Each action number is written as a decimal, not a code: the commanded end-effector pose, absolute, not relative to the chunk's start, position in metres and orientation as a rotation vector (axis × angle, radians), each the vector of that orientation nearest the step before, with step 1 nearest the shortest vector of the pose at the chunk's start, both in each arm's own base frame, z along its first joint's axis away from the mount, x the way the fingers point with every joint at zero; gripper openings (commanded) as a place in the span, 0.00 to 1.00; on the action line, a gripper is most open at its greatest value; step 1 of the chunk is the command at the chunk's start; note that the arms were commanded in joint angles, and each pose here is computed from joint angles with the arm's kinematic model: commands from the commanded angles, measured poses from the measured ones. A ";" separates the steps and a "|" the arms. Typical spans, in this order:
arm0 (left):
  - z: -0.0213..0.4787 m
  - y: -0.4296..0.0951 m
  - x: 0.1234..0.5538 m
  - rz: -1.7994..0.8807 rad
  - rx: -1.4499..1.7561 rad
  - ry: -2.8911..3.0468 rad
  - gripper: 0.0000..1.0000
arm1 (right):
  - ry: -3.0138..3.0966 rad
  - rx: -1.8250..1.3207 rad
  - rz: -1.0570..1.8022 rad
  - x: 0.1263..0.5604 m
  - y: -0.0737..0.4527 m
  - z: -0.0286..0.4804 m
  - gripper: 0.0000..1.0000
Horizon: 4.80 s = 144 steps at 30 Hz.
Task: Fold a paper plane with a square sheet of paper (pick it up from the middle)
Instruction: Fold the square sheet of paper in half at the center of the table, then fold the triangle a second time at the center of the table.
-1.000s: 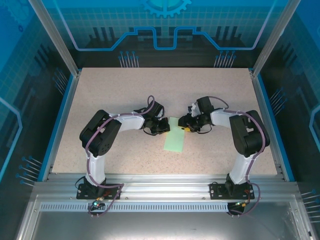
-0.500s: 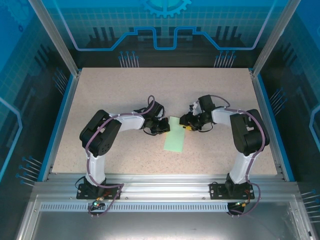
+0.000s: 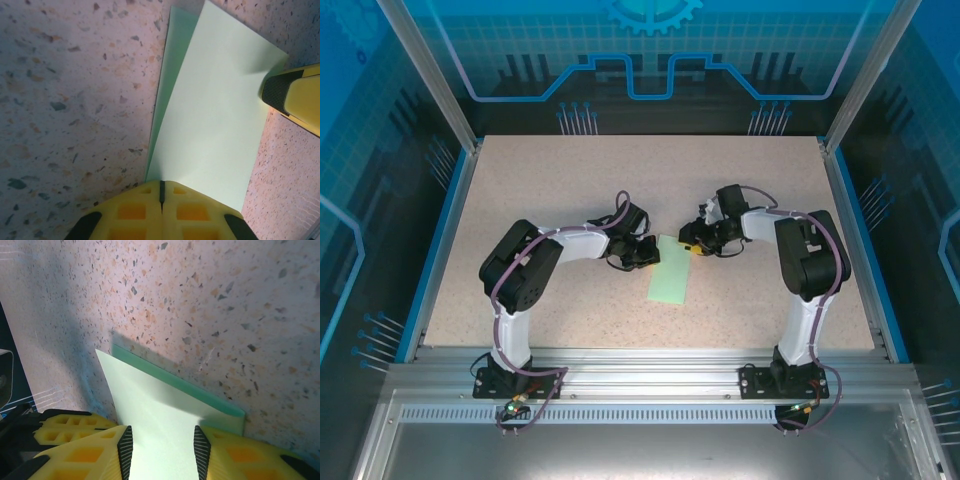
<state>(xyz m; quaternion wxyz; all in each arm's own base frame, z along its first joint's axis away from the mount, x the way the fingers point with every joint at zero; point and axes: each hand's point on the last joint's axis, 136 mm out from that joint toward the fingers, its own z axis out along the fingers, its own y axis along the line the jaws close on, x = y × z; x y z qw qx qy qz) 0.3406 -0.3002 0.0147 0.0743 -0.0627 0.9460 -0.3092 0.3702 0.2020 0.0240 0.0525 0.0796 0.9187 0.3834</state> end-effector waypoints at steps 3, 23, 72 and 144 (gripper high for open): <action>-0.016 -0.287 0.313 -0.813 -0.196 2.988 0.00 | 2.795 0.235 1.108 0.383 0.196 0.035 0.41; -0.015 -0.288 0.314 -0.819 -0.192 2.988 0.00 | 2.804 0.255 1.105 0.396 0.194 0.028 0.41; 0.048 -0.272 0.274 -1.032 -0.284 2.834 0.41 | 2.951 0.029 0.672 0.256 0.197 0.035 0.48; 0.025 -0.292 0.253 -0.967 -0.260 2.989 0.41 | 3.020 0.098 0.752 0.242 0.204 0.004 0.33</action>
